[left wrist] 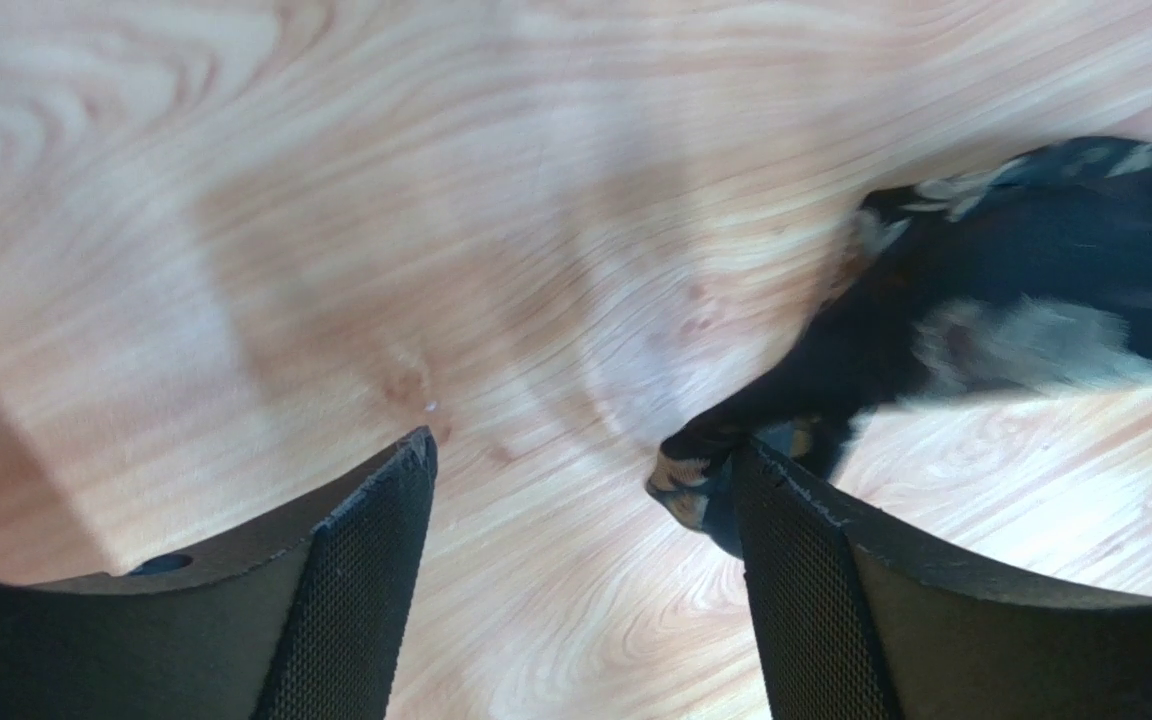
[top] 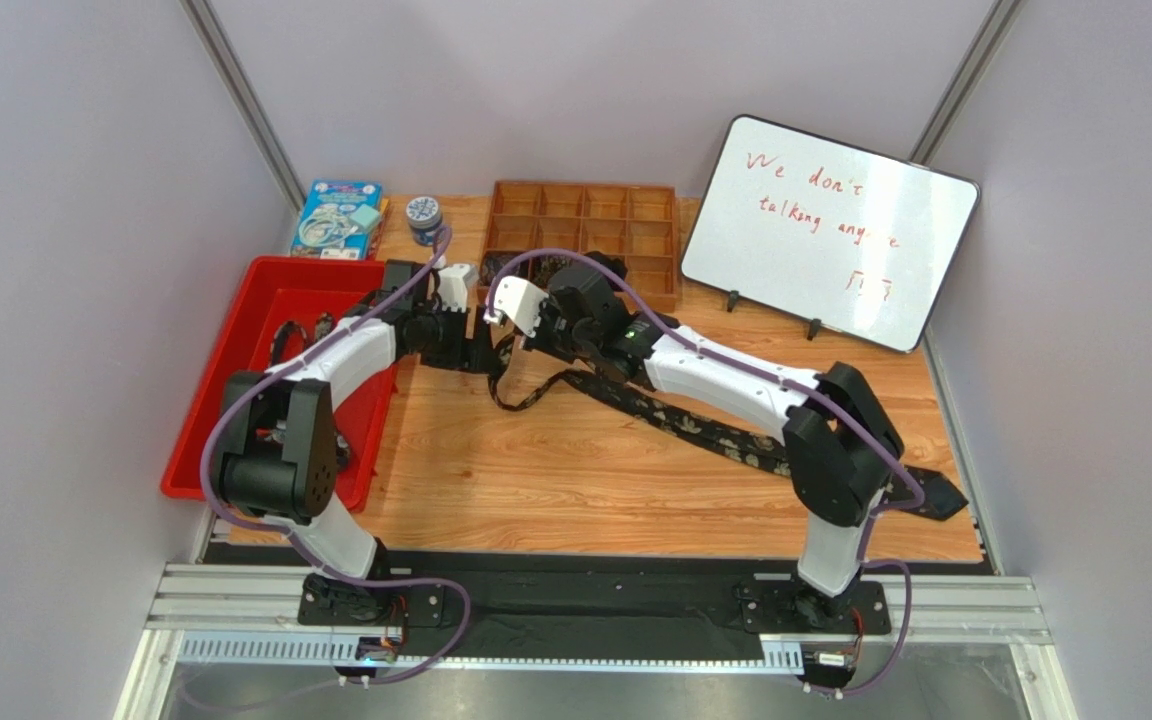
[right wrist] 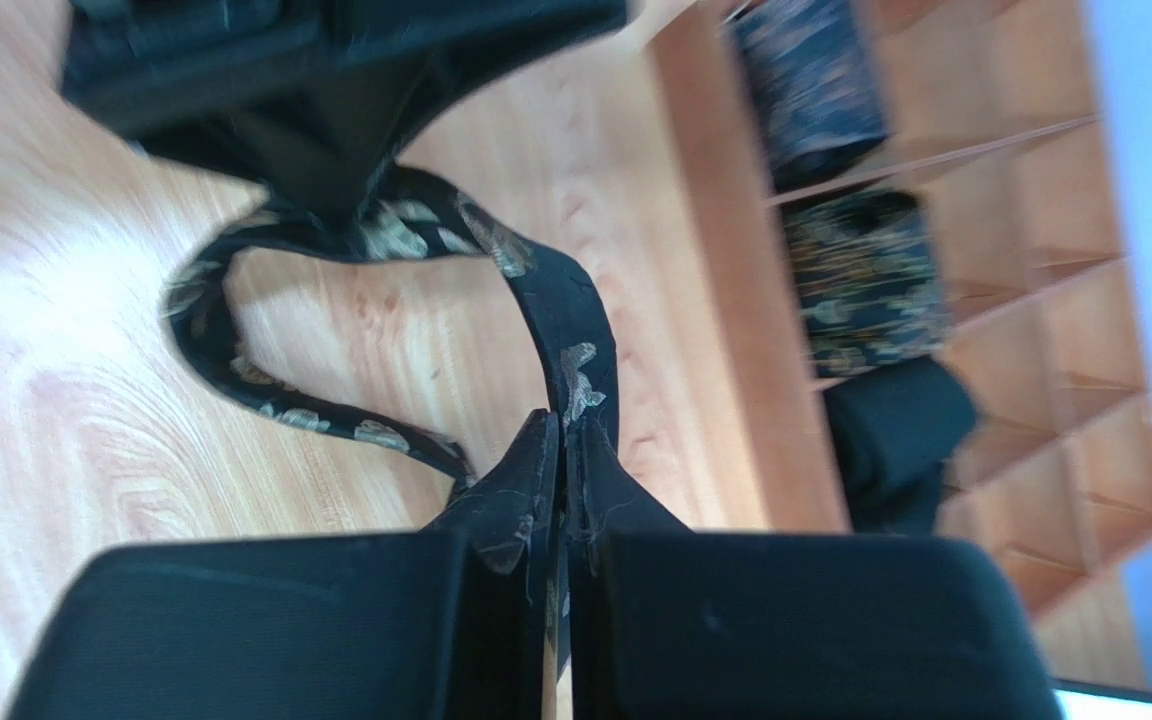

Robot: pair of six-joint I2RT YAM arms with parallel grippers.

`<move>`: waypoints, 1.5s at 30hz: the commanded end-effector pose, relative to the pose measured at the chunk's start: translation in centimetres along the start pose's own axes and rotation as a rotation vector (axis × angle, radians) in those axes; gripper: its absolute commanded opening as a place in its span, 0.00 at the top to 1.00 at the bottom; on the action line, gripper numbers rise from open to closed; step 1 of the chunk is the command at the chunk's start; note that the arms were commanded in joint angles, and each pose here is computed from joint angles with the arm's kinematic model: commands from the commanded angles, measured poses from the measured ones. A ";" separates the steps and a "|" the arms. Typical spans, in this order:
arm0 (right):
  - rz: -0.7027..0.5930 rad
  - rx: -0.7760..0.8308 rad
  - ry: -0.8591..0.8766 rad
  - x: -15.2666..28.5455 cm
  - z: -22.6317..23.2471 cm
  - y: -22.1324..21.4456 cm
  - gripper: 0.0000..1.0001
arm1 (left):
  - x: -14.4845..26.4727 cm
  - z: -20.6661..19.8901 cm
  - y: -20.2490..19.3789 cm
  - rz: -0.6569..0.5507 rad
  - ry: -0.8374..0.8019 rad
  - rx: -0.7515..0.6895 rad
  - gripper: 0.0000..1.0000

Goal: Roll the ties
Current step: Flatten out the tie at the center of the board.

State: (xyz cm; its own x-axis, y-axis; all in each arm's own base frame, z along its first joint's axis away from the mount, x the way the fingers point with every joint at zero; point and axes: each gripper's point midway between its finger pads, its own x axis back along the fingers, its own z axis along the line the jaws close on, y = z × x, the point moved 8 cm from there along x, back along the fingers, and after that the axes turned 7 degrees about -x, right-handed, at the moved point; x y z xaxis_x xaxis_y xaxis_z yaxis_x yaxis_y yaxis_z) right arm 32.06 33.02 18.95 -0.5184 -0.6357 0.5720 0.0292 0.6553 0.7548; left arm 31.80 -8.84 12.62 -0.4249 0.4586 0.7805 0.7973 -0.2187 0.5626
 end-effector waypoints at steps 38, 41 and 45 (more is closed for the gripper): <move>-0.162 -0.047 -0.105 9.6 -6.8 2.5 1.00 | 0.2 -4.8 2.6 -0.198 -0.662 -0.219 0.29; -0.174 -0.051 -0.106 10.1 -7.3 2.6 1.00 | 0.4 -5.2 2.8 -0.209 -0.674 -0.255 0.26; -0.186 -0.052 -0.092 10.4 -7.4 2.6 1.00 | 0.1 -6.0 3.4 -0.226 -0.663 -0.311 0.26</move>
State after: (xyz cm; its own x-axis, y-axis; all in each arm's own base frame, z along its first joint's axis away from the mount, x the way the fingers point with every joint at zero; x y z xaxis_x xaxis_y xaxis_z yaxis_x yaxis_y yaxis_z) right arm 33.63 25.31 27.10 -0.6024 -0.6576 0.4524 0.0327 0.5461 0.8371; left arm 31.28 -13.40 13.95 -0.1540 0.8925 0.4239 0.6584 -0.2272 0.7176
